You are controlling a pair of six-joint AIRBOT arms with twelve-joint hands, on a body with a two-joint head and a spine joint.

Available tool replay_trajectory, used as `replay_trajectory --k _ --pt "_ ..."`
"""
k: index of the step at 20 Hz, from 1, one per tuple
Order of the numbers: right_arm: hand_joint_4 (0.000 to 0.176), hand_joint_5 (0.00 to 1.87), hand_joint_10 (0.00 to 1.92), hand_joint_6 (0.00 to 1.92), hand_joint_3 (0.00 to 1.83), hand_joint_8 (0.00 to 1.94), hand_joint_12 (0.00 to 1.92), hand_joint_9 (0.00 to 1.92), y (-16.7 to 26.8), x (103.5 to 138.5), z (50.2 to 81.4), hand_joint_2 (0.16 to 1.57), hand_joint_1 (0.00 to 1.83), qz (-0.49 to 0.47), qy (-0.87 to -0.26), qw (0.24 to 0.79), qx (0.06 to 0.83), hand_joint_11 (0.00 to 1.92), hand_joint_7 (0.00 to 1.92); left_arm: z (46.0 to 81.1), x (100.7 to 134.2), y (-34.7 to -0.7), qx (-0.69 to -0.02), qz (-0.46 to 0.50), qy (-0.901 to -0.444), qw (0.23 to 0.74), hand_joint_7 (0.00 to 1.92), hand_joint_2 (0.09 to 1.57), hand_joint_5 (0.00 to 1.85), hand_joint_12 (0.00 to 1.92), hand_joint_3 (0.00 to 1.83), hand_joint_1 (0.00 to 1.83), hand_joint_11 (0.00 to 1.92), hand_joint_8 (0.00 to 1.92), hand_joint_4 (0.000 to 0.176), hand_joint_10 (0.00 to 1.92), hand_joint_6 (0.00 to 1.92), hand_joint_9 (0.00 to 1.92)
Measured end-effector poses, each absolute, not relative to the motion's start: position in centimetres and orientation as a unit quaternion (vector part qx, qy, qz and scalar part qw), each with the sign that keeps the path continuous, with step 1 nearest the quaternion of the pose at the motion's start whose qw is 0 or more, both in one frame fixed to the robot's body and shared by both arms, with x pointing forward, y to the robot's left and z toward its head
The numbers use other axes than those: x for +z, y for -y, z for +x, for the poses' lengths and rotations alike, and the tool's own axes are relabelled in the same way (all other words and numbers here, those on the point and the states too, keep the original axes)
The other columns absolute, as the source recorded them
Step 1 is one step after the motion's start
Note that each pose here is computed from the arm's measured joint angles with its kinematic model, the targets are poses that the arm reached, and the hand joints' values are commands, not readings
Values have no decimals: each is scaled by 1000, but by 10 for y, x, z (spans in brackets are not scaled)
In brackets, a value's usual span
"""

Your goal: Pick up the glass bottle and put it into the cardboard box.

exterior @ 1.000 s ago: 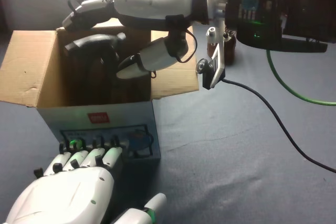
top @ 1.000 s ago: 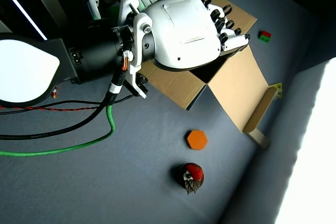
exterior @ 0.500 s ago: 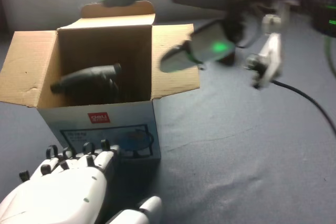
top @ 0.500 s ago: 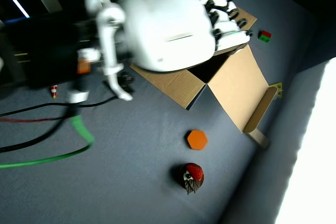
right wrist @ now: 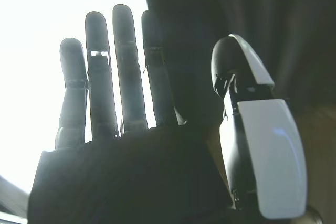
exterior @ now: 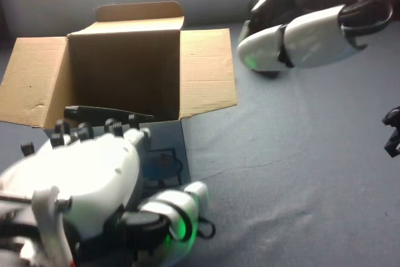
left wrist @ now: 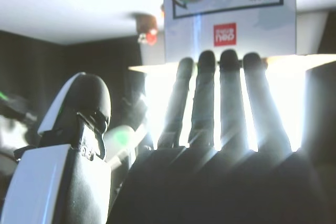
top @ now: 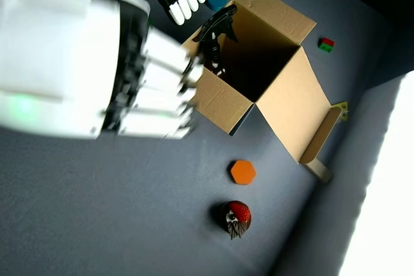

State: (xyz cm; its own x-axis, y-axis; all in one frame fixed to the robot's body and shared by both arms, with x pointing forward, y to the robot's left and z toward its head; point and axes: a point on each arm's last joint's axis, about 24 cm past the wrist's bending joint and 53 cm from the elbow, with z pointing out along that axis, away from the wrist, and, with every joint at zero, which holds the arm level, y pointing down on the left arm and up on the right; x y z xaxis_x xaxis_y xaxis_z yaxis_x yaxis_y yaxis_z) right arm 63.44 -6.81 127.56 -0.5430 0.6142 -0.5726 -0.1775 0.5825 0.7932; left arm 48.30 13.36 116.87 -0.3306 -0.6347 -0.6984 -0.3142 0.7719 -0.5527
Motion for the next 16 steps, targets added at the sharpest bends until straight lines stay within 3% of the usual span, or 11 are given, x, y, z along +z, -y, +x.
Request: replay_trajectory --k 4,6,7,8,9,10,11,12,13,14,16 --pt "0 528 944 703 5 649 1625 503 81 1223 620 1251 290 189 -797 423 387 208 686 505 1191 -131 -172 -298 -783 518 209 1226 168 255 0 220 0 1 0 1 1 176" --pt "0 648 1196 1018 9 851 1706 639 82 1227 621 1289 297 179 -794 441 378 409 744 508 1197 -130 -171 -292 -785 519 378 1224 308 446 0 226 0 32 0 38 37 315" --pt "0 643 1238 1074 7 904 1716 639 84 1228 622 1293 300 184 -791 446 377 424 734 510 1201 -130 -170 -291 -783 522 405 1224 333 491 0 226 0 19 0 31 29 336" --pt "0 707 1390 1209 9 1058 1785 682 84 1227 622 1310 316 183 -791 447 376 500 777 511 1202 -131 -168 -290 -784 522 637 1240 516 929 1 245 0 54 0 74 64 514" --pt "0 754 1566 1351 10 1262 1893 757 84 1224 621 1325 360 183 -793 446 372 614 847 511 1203 -131 -168 -291 -785 521 824 1267 679 1369 1 280 166 266 0 565 147 619" --pt "0 800 1694 1459 10 1425 1915 858 83 1222 619 1336 398 182 -795 444 370 767 919 513 1206 -131 -169 -290 -784 522 802 1281 725 1661 2 309 327 799 0 1141 421 643" --pt "0 807 1727 1491 9 1473 1920 880 81 1222 617 1338 406 179 -796 443 371 808 930 515 1209 -130 -174 -288 -783 524 734 1287 647 1746 2 307 360 1058 0 1351 679 615" --pt "0 808 1734 1498 9 1483 1921 884 79 1222 615 1339 408 176 -796 442 373 816 933 518 1212 -130 -176 -286 -781 526 710 1289 587 1770 1 307 360 1139 0 1421 834 595" --pt "0 957 1884 1600 28 1684 1921 1196 77 1221 613 1391 482 172 -798 441 373 1166 1160 521 1214 -128 -181 -283 -781 526 922 1281 775 1891 0 543 751 1692 0 1820 1548 885" --pt "0 1029 1914 1700 33 1797 1921 1307 74 1221 611 1422 555 169 -798 441 375 1314 1242 524 1216 -127 -183 -280 -780 528 1065 1306 874 1915 6 657 1040 1875 0 1901 1846 1124" --pt "0 1047 1921 1732 32 1832 1921 1339 72 1222 609 1430 576 165 -798 440 377 1357 1265 525 1220 -124 -191 -278 -778 530 1104 1315 896 1921 8 685 1127 1919 0 1920 1918 1191"
